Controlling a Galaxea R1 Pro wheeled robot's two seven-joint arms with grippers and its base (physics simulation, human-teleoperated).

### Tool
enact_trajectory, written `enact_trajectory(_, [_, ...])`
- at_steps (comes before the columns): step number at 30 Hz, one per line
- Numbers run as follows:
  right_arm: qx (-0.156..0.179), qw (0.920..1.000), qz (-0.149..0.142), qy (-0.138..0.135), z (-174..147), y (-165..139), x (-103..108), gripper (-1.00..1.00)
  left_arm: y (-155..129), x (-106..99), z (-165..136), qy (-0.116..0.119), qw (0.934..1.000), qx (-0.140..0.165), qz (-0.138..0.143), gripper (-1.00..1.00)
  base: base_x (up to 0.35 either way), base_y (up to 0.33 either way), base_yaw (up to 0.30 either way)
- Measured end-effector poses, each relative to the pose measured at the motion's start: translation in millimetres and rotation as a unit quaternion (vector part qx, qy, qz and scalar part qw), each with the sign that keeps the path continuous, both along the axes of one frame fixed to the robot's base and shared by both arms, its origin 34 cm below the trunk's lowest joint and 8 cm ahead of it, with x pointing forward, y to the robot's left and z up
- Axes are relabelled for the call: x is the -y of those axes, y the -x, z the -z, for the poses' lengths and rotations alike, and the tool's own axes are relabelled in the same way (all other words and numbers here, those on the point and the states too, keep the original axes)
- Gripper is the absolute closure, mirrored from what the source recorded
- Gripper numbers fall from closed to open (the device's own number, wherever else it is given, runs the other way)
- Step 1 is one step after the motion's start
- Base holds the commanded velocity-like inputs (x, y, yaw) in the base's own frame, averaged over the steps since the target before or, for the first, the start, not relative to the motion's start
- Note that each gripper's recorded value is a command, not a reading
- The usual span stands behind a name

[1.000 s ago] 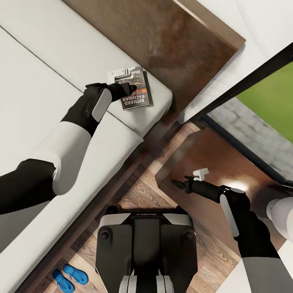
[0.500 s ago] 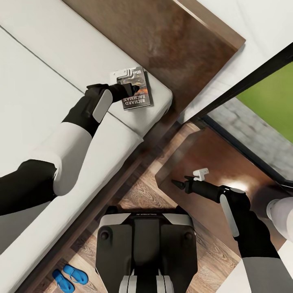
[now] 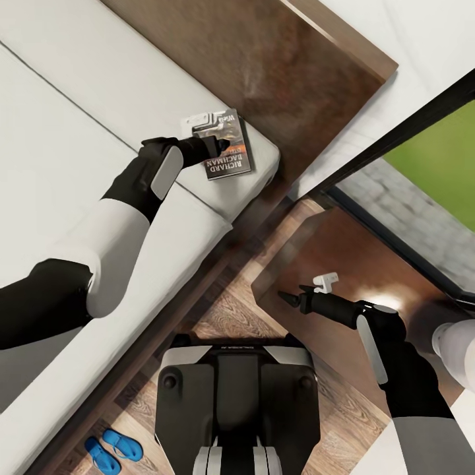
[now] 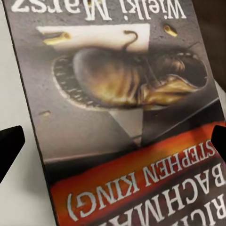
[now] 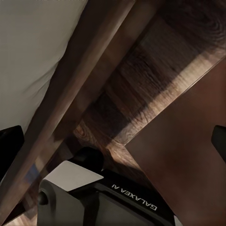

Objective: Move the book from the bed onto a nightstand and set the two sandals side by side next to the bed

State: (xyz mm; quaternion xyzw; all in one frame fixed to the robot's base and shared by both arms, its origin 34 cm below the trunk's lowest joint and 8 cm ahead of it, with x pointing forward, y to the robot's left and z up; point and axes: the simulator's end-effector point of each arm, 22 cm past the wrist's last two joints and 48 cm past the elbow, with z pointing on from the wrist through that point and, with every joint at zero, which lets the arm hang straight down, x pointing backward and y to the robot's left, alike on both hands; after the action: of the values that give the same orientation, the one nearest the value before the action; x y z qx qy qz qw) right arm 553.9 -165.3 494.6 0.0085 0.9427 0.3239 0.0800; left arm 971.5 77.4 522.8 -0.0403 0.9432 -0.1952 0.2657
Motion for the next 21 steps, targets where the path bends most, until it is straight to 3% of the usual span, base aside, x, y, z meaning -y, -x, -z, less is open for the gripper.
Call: enact_trajectory(21, [0.000,1.0000,0.000,-0.001,0,0,0,-1.00,4,12,-1,0.018,0.9998,-0.002,0.010,-1.00,0.000,0.000,0.000])
